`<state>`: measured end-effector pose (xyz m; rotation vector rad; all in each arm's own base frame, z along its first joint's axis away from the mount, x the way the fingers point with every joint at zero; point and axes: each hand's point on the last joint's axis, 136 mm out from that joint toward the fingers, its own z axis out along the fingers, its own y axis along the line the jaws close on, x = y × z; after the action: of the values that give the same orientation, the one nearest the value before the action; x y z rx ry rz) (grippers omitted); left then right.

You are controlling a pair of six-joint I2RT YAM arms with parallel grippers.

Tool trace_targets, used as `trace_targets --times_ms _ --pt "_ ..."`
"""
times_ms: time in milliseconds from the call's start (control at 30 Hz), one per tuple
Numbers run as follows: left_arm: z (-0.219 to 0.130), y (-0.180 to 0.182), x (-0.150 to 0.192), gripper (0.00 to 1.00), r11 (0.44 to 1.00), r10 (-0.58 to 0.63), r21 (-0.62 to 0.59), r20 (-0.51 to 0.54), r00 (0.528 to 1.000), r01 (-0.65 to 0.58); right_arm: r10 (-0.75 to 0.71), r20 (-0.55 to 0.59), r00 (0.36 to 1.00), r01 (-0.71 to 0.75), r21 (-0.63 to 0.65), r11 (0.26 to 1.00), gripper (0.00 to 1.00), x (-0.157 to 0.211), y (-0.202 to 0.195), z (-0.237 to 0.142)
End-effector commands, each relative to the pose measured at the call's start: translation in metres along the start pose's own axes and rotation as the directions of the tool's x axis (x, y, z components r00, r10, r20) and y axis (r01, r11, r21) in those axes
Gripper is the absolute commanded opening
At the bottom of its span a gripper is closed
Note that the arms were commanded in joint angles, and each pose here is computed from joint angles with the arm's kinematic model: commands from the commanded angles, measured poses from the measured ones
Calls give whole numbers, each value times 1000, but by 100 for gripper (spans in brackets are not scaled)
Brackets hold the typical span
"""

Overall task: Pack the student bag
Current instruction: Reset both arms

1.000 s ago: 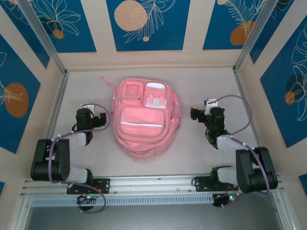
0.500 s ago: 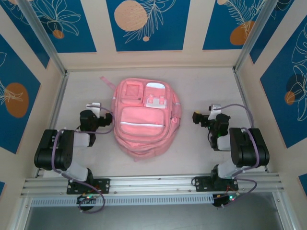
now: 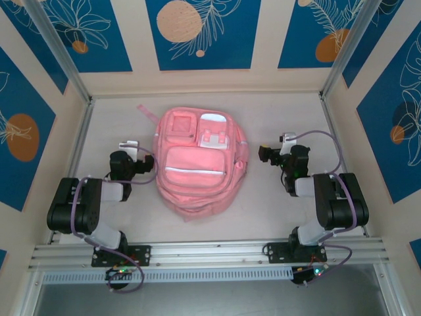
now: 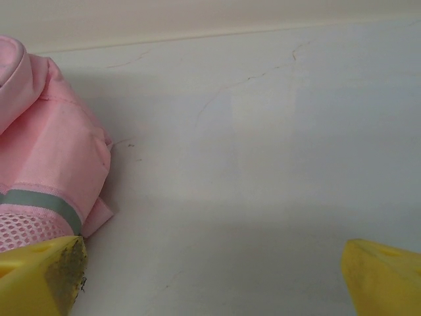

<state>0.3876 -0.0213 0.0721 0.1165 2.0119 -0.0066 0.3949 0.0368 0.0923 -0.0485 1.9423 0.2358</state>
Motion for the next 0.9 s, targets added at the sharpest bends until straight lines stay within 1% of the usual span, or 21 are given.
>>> trace_targets --times_ms 0,167,333,433,867 --pt "1 -2 -17 100 1000 18 -1 53 998 -18 -35 11 999 34 29 999 99 -2 -4 -2" --pt "1 -2 -18 100 1000 18 -2 56 998 -18 -20 -2 1000 20 -10 1000 99 -2 -2 -1" --pt "1 -3 -17 100 1000 18 0 56 998 -18 -41 3 999 41 -30 999 99 -2 4 -2" --pt "1 -3 -18 100 1000 18 0 58 998 -18 -62 16 998 63 -68 996 99 -1 11 -5" --pt "1 -3 -18 100 1000 19 0 56 998 -19 -37 8 999 37 -94 995 99 -2 10 -4"
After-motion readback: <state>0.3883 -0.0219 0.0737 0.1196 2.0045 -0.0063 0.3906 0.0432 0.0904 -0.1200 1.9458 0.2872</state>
